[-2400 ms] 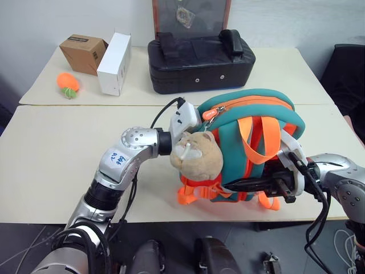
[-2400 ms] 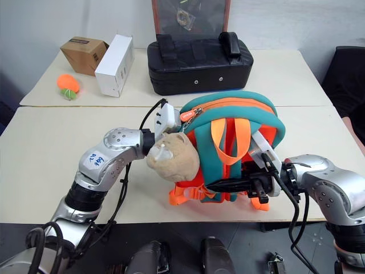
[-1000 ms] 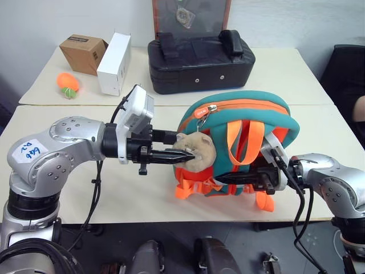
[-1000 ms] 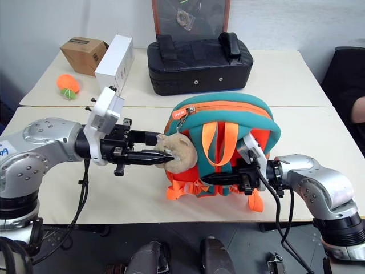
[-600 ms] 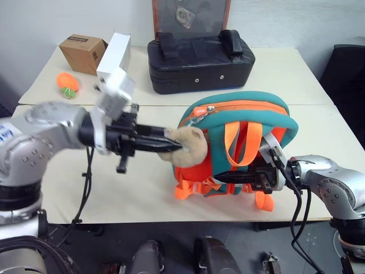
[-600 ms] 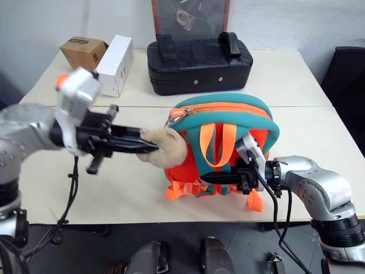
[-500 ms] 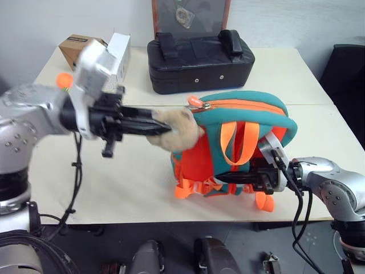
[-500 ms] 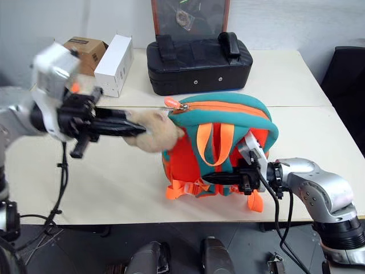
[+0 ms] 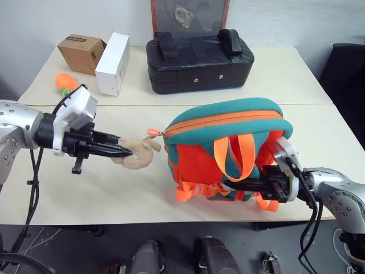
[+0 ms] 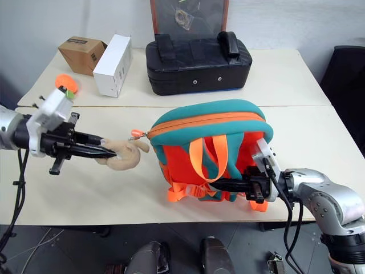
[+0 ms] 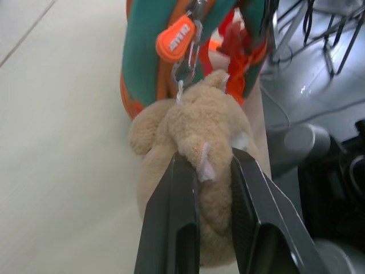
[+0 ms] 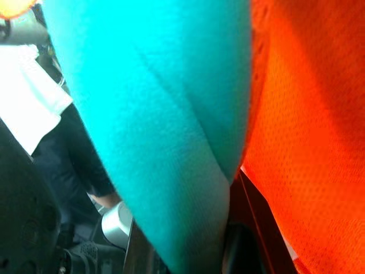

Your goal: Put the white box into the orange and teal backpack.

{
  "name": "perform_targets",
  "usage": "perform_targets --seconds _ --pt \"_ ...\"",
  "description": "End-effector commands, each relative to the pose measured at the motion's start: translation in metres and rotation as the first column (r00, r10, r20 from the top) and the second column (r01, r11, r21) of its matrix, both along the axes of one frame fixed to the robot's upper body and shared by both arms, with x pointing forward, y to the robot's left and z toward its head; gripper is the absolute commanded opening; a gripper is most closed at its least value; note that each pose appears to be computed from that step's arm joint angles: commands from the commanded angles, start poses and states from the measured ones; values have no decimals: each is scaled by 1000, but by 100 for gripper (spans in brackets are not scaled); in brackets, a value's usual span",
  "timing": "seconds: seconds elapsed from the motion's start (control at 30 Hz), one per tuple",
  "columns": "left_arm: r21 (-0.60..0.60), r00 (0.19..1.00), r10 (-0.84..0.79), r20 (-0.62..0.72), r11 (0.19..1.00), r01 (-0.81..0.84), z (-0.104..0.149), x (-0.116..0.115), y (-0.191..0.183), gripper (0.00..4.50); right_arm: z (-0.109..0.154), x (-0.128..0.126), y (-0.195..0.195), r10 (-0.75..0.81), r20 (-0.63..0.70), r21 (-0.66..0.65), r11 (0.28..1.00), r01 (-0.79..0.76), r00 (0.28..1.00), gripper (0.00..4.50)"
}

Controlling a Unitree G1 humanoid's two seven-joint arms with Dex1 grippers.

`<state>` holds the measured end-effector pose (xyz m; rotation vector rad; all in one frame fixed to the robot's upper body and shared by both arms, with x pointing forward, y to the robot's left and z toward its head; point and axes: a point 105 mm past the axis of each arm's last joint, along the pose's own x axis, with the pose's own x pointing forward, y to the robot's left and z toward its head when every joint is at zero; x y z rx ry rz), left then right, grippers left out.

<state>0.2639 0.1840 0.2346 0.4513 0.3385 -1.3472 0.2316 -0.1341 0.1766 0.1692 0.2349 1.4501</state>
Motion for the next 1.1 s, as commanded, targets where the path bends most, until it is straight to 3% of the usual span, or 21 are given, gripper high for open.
perform_targets --seconds 0.03,0.23,0.43,0.6,0.73,0.8,0.9,1.1 --pt "36 1000 17 11 999 -17 -19 5 -6 35 25 -13 -3 68 57 81 994 -73 996 0" --pt "115 999 -45 -22 992 47 -60 2 -16 35 51 -28 -10 120 110 173 975 -138 987 0" --pt "225 997 -82 8 971 78 -99 10 -24 35 49 -28 -12 100 109 152 982 -115 989 0" --pt "77 997 8 82 997 -14 -96 38 -52 35 28 -14 -4 2 166 28 1000 -7 986 0" --pt "22 993 61 102 998 -64 -89 49 -52 35 15 2 3 -83 244 -48 994 98 966 0" --pt "5 989 101 109 995 -102 -85 56 -45 35 11 2 3 -92 213 -57 993 107 973 72" --pt "-32 987 136 87 990 -134 -77 57 -33 127 6 2 -4 -121 222 -81 987 142 968 162" --pt "-175 993 114 -13 978 -114 -47 23 -15 314 3 0 -46 -221 190 -117 962 245 957 363"
